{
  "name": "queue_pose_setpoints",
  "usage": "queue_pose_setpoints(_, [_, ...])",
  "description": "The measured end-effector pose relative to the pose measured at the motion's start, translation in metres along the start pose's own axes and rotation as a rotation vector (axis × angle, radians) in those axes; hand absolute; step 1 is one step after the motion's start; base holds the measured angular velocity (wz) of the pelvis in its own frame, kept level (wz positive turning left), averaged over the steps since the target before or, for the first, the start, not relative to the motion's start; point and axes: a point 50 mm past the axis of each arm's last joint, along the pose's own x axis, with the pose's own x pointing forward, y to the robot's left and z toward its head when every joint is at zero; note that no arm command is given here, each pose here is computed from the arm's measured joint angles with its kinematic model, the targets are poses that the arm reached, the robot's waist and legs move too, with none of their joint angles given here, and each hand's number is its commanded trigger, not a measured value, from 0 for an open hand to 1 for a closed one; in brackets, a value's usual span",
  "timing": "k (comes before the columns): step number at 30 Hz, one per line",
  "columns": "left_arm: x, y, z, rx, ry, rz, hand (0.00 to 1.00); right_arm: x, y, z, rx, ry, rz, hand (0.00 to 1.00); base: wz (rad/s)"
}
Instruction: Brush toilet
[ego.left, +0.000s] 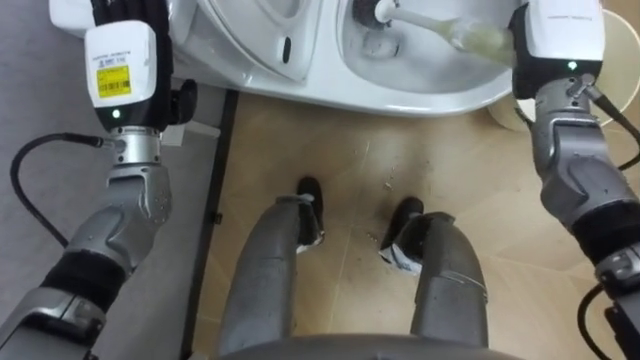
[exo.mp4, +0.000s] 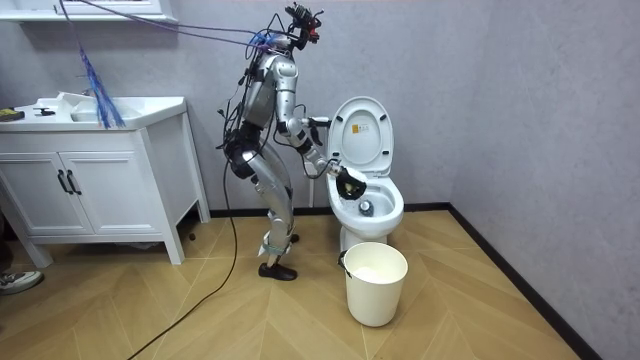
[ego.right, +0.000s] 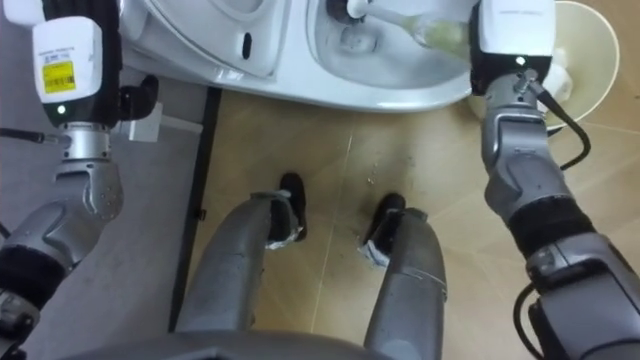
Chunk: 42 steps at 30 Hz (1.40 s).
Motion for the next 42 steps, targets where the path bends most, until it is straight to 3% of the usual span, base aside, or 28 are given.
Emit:
queue_pose_setpoints(9, [-0.023, -0.006, -0.007, 0.003, 0.031, -0.056, 0.00, -0.018, -0.005, 0.024, -0.050, -0.067, 0.075, 1.00, -0.05])
queue_pose_setpoints(25, [-0.032, -0.009, -0.005, -0.100, 0.073, -0.048, 0.00, -0.033, 0.000, 0.029, -0.090, -0.067, 0.231, 1.00, 0.00])
queue_pose_setpoints(30, [-0.028, -0.012, -0.009, -0.075, 0.067, -0.056, 0.00, -0.027, 0.029, 0.003, -0.134, 0.004, 0.276, 1.00, 0.07])
queue_pose_setpoints(35, [-0.025, -0.010, -0.008, -0.070, 0.058, -0.036, 0.00, -0.018, 0.050, -0.040, 0.138, 0.185, 0.294, 1.00, 0.14])
queue_pose_setpoints(39, [-0.021, -0.003, -0.008, -0.038, 0.043, 0.045, 0.00, -0.007, 0.038, -0.063, 0.353, 0.318, 0.142, 1.00, 0.14])
queue_pose_setpoints(42, [-0.020, -0.001, -0.009, -0.028, 0.057, 0.054, 0.00, 0.002, 0.025, -0.066, 0.359, 0.337, 0.035, 1.00, 0.10])
